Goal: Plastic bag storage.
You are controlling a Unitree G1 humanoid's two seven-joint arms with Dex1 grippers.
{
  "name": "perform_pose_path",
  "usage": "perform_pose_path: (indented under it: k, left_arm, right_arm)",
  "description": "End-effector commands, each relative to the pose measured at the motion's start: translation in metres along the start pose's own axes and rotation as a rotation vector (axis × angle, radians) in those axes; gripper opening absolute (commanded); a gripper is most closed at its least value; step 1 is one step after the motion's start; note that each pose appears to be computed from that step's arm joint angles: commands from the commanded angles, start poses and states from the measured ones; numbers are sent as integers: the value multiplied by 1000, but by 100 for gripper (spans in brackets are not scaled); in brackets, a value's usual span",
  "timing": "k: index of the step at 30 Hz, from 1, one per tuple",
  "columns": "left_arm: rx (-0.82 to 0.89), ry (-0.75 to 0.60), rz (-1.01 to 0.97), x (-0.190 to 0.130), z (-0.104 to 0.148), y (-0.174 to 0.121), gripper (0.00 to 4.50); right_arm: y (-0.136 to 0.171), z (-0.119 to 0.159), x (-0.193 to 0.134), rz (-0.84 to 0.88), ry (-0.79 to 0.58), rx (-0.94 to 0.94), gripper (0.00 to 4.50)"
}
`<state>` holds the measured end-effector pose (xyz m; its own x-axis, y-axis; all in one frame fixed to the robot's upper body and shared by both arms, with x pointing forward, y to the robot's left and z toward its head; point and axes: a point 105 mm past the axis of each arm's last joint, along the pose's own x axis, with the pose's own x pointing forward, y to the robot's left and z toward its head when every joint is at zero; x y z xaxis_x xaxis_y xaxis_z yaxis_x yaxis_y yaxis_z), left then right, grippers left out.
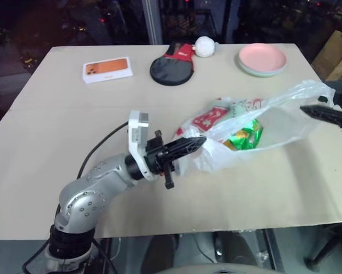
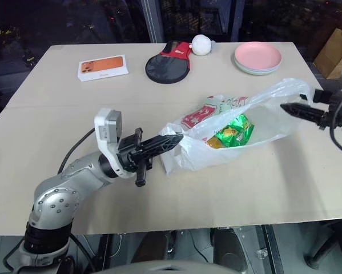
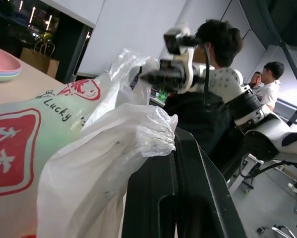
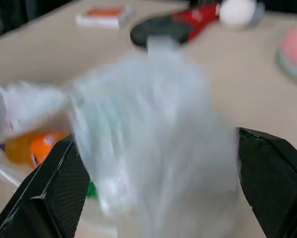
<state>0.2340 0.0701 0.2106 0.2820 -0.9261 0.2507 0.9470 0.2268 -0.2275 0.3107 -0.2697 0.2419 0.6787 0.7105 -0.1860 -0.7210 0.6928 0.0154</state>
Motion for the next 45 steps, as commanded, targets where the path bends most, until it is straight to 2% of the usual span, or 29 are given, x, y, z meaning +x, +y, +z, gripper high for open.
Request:
perform_pose_path:
  k: [1,2,3,5,8,11,14,16,22,24,26,29,32,35,36,37,39,40,42,45]
  left_arm:
    - [32,-10,-26,0,6,-8,0]
    - [31,-10,-26,0,6,-8,0]
    - [31,-9,-26,-1,6,-8,0]
    - [28,-8,-17,-2,6,-6,0]
    - [24,7,16,-5,6,-2,0]
    - [34,-49,63,-8,18,8,0]
    - [48,-168,103,-15,50,20,0]
    - [72,-280,116,-18,81,27,0]
    - [207,-685,125,-16,208,33,0]
    - [247,-795,139,-18,243,35,0]
    - [261,-862,164,-21,263,42,0]
    - [257,-807,210,-16,256,58,0]
    - [240,-661,295,-11,218,83,0]
    - [239,-499,412,-21,167,106,0]
    - [240,-451,437,-25,152,110,55]
    - [243,-399,438,-29,138,110,89]
    - [258,-344,451,-34,125,109,178]
    - [269,-306,457,-37,118,108,210]
    - [276,-252,459,-42,108,105,275]
    - [310,-165,450,-46,94,99,409]
  right_arm:
    - [2,11,1,10,-51,4,439]
    - [4,12,3,21,-64,19,439]
    - [5,15,4,24,-84,28,384]
    - [16,33,4,92,-186,66,312]
    - [26,44,0,150,-257,107,152]
    - [27,50,-4,163,-304,149,4]
    - [29,60,-6,184,-362,188,4]
    - [26,65,1,152,-382,201,4]
    - [6,93,28,29,-471,258,4]
    - [2,103,37,8,-488,285,4]
    - [-4,105,47,-41,-469,303,4]
    - [-12,94,56,-111,-393,282,4]
    - [-2,82,56,-34,-336,275,82]
    - [18,63,53,40,-215,239,211]
    - [23,55,51,55,-168,229,266]
    - [31,44,48,83,-106,215,316]
    - [45,27,41,154,-20,205,416]
    - [51,20,38,189,15,201,445]
    - [53,10,35,197,56,207,450]
    - [41,-7,36,109,140,150,450]
